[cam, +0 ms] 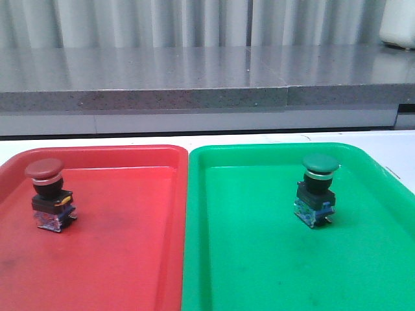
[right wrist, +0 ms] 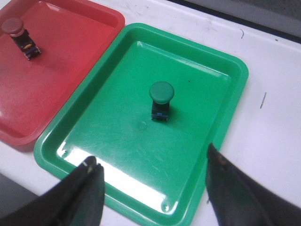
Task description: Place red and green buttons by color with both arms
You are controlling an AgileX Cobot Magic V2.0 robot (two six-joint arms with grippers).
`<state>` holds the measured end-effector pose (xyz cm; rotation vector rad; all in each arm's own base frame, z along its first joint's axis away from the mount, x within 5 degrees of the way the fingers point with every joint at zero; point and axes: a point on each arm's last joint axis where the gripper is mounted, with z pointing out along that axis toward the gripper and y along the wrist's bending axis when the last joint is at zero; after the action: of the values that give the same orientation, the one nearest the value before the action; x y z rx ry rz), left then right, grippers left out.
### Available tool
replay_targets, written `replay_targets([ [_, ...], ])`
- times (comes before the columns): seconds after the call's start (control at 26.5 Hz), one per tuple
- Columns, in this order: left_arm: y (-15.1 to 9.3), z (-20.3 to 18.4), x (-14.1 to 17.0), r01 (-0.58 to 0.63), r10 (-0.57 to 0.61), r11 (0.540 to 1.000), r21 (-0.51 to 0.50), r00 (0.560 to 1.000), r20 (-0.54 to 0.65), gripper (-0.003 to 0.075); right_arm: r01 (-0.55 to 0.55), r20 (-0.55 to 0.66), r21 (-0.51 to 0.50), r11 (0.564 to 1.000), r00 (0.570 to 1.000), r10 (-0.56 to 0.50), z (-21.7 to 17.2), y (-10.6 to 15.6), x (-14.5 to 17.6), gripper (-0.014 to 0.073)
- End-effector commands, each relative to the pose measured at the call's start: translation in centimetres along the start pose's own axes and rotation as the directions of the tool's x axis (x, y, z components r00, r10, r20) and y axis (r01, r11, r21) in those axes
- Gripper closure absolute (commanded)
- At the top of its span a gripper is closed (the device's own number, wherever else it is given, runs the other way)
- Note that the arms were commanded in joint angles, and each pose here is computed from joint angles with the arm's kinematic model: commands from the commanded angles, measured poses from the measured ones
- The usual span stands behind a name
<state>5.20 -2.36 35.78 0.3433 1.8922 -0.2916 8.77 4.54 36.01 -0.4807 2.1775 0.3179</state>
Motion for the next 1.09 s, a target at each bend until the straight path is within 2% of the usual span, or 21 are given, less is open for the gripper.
replay_targets([
  [0.0,-0.09,-0.35,-1.3,-0.001,0.0,1.0,0.01,0.996,0.088,0.0312,0.01,0.09,0.024,1.0,0.996,-0.012,-1.14,-0.12,-0.17,0.0106],
  [0.34,-0.09,-0.35,-1.3,-0.001,0.0,1.0,0.01,0.996,0.088,0.0312,0.012,0.113,0.024,1.0,0.994,-0.014,-1.74,-0.07,0.2,0.0115],
  [0.42,-0.09,-0.35,-1.3,-0.001,0.0,1.0,0.01,0.996,0.088,0.0312,0.012,0.113,0.024,1.0,0.994,-0.014,-1.74,-0.07,0.2,0.0172],
  [0.53,-0.09,-0.35,-1.3,-0.001,0.0,1.0,0.01,0.996,0.088,0.0318,0.012,0.117,0.025,1.0,0.993,-0.014,-1.74,-0.08,0.16,0.0321],
  [0.6,-0.09,-0.35,-1.3,-0.001,0.0,1.0,0.01,0.996,0.088,0.0368,0.012,0.121,0.025,1.0,0.993,-0.015,-1.75,-0.08,0.12,0.0426],
  [0.72,-0.09,-0.35,-1.26,-0.001,0.0,1.0,0.01,0.996,0.084,0.0511,0.012,0.122,0.025,1.0,0.992,-0.015,-1.75,-0.08,0.11,0.0578],
  [0.83,-0.09,-0.35,-1.25,-0.001,0.0,1.0,0.01,0.997,0.082,0.0642,0.013,0.122,0.025,1.0,0.992,-0.015,-1.75,-0.08,0.11,0.0687],
  [0.94,-0.09,-0.35,-1.25,-0.001,0.0,1.0,0.01,0.997,0.082,0.0741,0.013,0.121,0.025,1.0,0.993,-0.015,-1.75,-0.08,0.12,0.0701],
  [1.06,-0.09,-0.35,-1.25,-0.001,0.0,1.0,0.01,0.997,0.082,0.074,0.013,0.121,0.025,1.0,0.993,-0.015,-1.75,-0.08,0.12,0.0703],
])
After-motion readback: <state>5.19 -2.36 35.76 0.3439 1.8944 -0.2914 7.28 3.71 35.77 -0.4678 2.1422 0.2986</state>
